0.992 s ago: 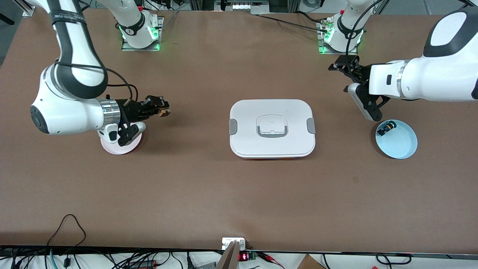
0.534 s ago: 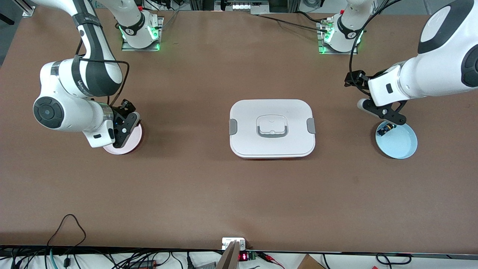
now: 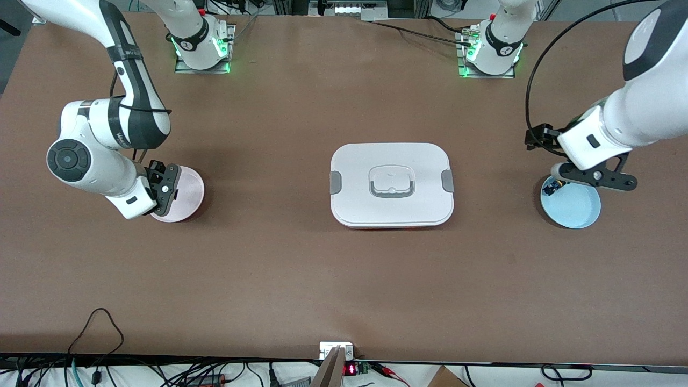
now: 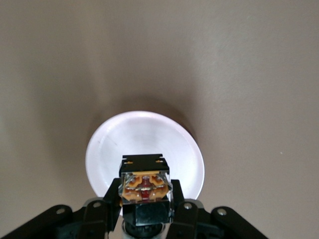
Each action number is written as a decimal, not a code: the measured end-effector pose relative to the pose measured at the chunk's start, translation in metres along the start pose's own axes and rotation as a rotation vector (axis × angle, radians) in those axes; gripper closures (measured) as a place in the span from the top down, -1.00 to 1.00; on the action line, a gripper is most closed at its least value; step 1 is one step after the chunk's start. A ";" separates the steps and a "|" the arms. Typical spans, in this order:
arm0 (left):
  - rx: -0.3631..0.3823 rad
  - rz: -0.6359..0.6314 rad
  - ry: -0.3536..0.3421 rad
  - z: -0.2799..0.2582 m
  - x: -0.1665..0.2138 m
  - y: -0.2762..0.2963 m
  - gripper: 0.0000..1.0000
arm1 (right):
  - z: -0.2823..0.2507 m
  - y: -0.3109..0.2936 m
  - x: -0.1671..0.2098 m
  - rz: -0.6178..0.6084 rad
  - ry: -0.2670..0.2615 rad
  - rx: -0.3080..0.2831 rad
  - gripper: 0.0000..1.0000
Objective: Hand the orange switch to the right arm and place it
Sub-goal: 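Lower the switch into the white dish and open the right gripper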
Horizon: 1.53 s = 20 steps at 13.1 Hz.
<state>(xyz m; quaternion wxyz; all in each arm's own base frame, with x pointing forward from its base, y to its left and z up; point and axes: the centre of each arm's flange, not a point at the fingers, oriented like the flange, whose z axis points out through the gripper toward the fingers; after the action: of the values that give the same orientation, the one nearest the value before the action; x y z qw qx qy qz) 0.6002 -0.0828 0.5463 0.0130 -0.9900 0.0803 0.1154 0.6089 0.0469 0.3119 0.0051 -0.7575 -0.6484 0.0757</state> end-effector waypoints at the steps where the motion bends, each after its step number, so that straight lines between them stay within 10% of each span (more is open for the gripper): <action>1: 0.006 -0.035 -0.007 0.005 0.006 -0.008 1.00 | 0.012 -0.001 -0.005 -0.033 -0.008 -0.022 -0.14; 12: -0.001 -0.127 0.134 -0.014 -0.083 -0.035 1.00 | 0.099 -0.040 -0.013 -0.174 -0.048 -0.118 -0.14; 20: -0.002 -0.115 0.146 -0.011 -0.074 -0.039 1.00 | 0.126 -0.042 -0.020 -0.165 -0.033 -0.128 -0.04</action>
<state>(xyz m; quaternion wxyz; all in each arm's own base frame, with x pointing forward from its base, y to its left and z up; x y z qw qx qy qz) 0.5382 -0.0338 0.5740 0.0129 -0.9987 0.0242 0.0421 0.5490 0.0227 0.1938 -0.0479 -0.6989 -0.7122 0.0461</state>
